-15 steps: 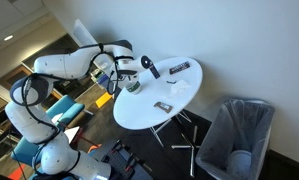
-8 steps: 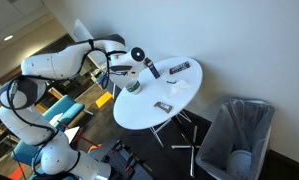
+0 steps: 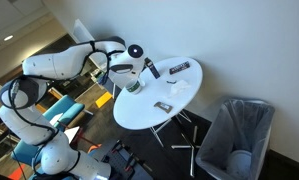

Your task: Pour the contents of the box into the cup, then mix it with the spoon

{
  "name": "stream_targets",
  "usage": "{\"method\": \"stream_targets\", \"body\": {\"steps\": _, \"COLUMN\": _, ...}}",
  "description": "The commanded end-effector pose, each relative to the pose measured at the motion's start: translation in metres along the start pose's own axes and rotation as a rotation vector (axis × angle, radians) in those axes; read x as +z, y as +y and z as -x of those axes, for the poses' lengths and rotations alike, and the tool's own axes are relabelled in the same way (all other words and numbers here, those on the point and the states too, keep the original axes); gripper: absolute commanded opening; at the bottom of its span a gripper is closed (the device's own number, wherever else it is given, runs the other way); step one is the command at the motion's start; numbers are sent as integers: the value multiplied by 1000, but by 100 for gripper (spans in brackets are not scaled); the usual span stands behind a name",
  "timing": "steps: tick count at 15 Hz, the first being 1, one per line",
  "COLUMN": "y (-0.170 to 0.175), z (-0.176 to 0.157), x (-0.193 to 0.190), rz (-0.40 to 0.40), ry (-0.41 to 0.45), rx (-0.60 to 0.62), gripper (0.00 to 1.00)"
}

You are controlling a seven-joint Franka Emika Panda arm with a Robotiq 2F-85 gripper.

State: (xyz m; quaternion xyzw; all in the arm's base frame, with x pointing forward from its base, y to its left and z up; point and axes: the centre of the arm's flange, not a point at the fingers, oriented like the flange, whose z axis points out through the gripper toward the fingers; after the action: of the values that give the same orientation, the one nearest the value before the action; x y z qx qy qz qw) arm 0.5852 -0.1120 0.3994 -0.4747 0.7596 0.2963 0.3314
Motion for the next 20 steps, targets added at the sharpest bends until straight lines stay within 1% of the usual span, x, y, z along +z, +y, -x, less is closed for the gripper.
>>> {"method": "stream_targets", "body": {"steps": 1, "y": -9, "z": -4, "x": 12, "rz": -43, "ry": 113, "rx": 160, "gripper": 3}}
{"method": "stream_targets", "body": {"steps": 4, "y": -14, "z": -13, "x": 28, "rz": -38, "ry": 196, "rx": 275, "gripper": 3}}
{"method": "stream_targets", "body": {"steps": 7, "y": -14, "z": -20, "x": 47, "rz": -14, "ry": 257, "rx": 353, "gripper": 3}}
{"method": "stream_targets", "body": {"steps": 9, "y": -14, "z": -23, "x": 54, "rz": -13, "ry": 298, "rx": 398, "gripper": 3}}
{"method": "stream_targets", "body": {"steps": 12, "y": -14, "z": -25, "x": 60, "rz": -19, "ry": 354, "rx": 439, "gripper": 3}}
{"method": "stream_targets", "body": {"steps": 15, "y": -15, "z": -24, "x": 62, "rz": -27, "ry": 385, "rx": 453, "gripper": 3}}
{"method": "stream_targets", "body": {"steps": 16, "y": -15, "z": -23, "x": 62, "rz": -31, "ry": 391, "rx": 450, "gripper": 37}}
{"method": "stream_targets", "body": {"steps": 17, "y": -15, "z": -22, "x": 63, "rz": -34, "ry": 396, "rx": 448, "gripper": 38}}
{"method": "stream_targets", "body": {"steps": 18, "y": -15, "z": -21, "x": 64, "rz": -36, "ry": 399, "rx": 443, "gripper": 44}}
{"method": "stream_targets", "body": {"steps": 20, "y": -16, "z": -18, "x": 64, "rz": -41, "ry": 402, "rx": 434, "gripper": 58}}
